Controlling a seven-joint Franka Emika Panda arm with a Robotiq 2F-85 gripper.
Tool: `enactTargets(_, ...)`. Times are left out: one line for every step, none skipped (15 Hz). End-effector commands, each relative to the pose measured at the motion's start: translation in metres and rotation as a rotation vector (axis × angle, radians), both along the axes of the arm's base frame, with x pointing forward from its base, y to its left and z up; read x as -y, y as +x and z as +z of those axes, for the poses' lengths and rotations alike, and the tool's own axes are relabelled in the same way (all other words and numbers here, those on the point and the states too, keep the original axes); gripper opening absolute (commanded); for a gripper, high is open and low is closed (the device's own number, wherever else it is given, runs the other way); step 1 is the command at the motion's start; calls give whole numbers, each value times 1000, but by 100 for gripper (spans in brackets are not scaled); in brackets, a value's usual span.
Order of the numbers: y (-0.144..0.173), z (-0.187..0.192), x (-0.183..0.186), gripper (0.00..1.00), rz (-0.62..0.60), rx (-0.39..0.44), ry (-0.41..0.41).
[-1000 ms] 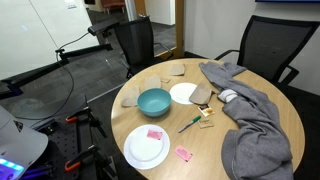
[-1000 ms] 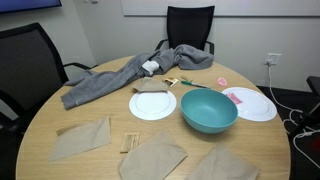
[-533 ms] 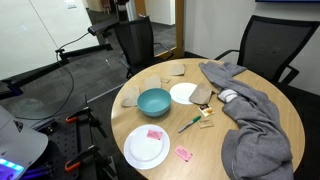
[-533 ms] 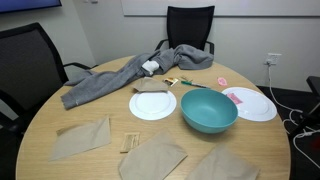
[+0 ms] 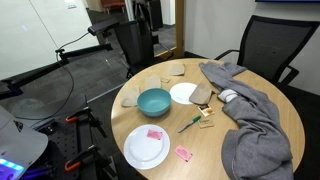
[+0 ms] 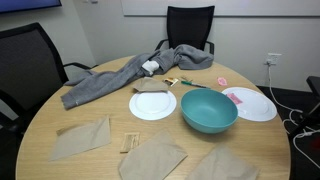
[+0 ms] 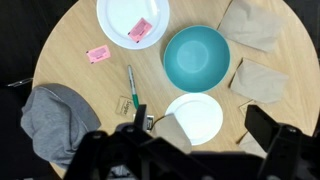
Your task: Rotate the marker to the right
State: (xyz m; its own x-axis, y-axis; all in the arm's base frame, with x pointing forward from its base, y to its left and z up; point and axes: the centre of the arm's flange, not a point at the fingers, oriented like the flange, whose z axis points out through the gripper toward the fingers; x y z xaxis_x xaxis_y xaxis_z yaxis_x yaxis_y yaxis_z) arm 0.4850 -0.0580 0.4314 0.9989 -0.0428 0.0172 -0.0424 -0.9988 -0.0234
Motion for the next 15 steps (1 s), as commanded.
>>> enactTargets(27,-30,14,100,55,-2,-57)
enactTargets(31,-41,17,100,80,-1,-63)
enactTargets(34,-49,20,100,100,1,-70)
enactTargets(39,-58,26,100,128,3,-70)
enactTargets(43,-66,32,100,146,10,-71)
enactTargets(47,-76,39,100,149,34,-82)
enactTargets(51,-83,45,100,159,49,-89)
enactTargets(54,-90,51,100,154,70,-88)
enactTargets(58,-97,57,100,151,82,-76)
enactTargets(61,-105,62,100,142,93,-79)
enactTargets(63,-114,66,100,139,98,-77)
enactTargets(65,-123,69,100,128,98,-82)
enactTargets(68,-133,74,100,125,93,-81)
enactTargets(71,-142,78,100,121,89,-91)
enactTargets(73,-153,80,100,118,81,-89)
